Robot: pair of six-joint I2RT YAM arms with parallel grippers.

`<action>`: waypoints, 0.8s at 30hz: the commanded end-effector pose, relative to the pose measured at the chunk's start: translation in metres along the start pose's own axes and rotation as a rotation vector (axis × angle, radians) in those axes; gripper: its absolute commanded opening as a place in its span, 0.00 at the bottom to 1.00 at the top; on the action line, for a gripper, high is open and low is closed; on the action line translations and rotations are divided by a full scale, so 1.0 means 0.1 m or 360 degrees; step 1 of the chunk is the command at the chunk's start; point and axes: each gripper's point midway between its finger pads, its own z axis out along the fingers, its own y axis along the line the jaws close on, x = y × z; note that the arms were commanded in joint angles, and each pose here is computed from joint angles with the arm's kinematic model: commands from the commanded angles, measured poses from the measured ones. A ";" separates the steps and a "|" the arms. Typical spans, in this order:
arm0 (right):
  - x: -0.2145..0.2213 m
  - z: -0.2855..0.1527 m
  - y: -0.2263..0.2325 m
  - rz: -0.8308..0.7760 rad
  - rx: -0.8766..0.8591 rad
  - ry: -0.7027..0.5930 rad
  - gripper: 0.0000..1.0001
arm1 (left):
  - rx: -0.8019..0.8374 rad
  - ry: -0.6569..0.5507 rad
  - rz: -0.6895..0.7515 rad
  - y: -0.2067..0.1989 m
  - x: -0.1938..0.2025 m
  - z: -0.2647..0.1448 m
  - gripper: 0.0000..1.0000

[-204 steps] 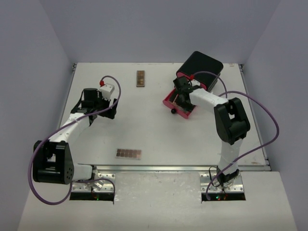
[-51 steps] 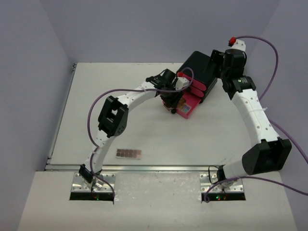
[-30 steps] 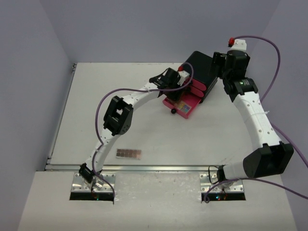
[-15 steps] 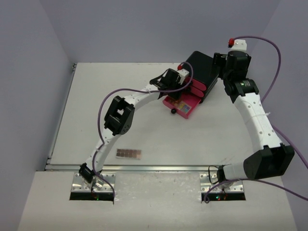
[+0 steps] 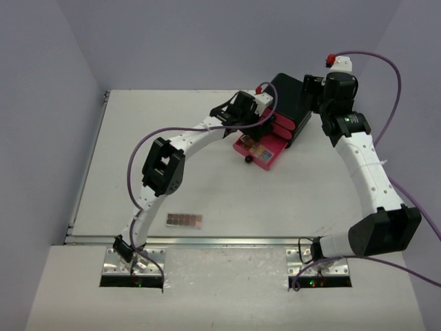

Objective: Organize the makeup

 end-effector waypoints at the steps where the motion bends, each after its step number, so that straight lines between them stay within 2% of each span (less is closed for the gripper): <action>1: -0.08 0.08 0.23 0.0110 -0.0157 0.0017 0.97 | 0.0243 -0.0254 0.0250 -0.30 -0.75 -0.82 0.99; 5: 0.07 0.15 0.34 0.0186 -0.0213 0.0111 0.97 | 0.0522 -0.0223 0.0653 -0.49 -0.61 -1.63 0.97; 6: 0.11 0.17 0.38 0.0197 -0.0237 0.0130 0.97 | 0.0587 -0.0135 0.0773 -0.43 -0.35 -1.77 0.97; 7: 0.13 0.17 0.39 0.0205 -0.0243 0.0138 0.97 | 0.0618 -0.0159 0.0819 -0.45 -0.35 -1.94 0.97; 9: 0.19 0.17 0.45 0.0224 -0.0286 0.0170 0.97 | 0.0682 0.0027 0.0943 -0.21 0.16 -2.23 0.98; 11: 0.23 0.16 0.47 0.0242 -0.0307 0.0191 0.96 | 0.0696 0.0162 0.0983 -0.05 0.49 -2.46 0.99; 13: 0.29 0.16 0.48 0.0260 -0.0313 0.0213 0.96 | 0.0711 0.0408 0.1039 0.14 1.00 -2.68 1.00; 15: 0.36 0.15 0.48 0.0267 -0.0314 0.0234 0.95 | 0.0747 0.0643 0.1164 0.20 1.53 -2.87 1.00; 16: 0.38 0.15 0.48 0.0272 -0.0309 0.0242 0.95 | 0.0747 0.0688 0.1238 0.22 1.69 -2.93 1.00; 18: 0.43 0.13 0.48 0.0296 -0.0304 0.0261 0.95 | 0.0731 0.0730 0.1365 0.22 2.03 -3.09 1.00; 19: 0.45 0.12 0.49 0.0299 -0.0312 0.0271 0.94 | 0.0704 0.0694 0.1396 0.21 2.03 -3.16 1.00; 20: 0.47 0.10 0.50 0.0300 -0.0327 0.0287 0.94 | 0.0727 0.0690 0.1422 0.16 2.20 -3.17 1.00; 24: 0.52 0.04 0.46 0.0280 -0.0308 0.0303 0.94 | 0.0746 0.0784 0.1370 0.05 2.66 -3.16 1.00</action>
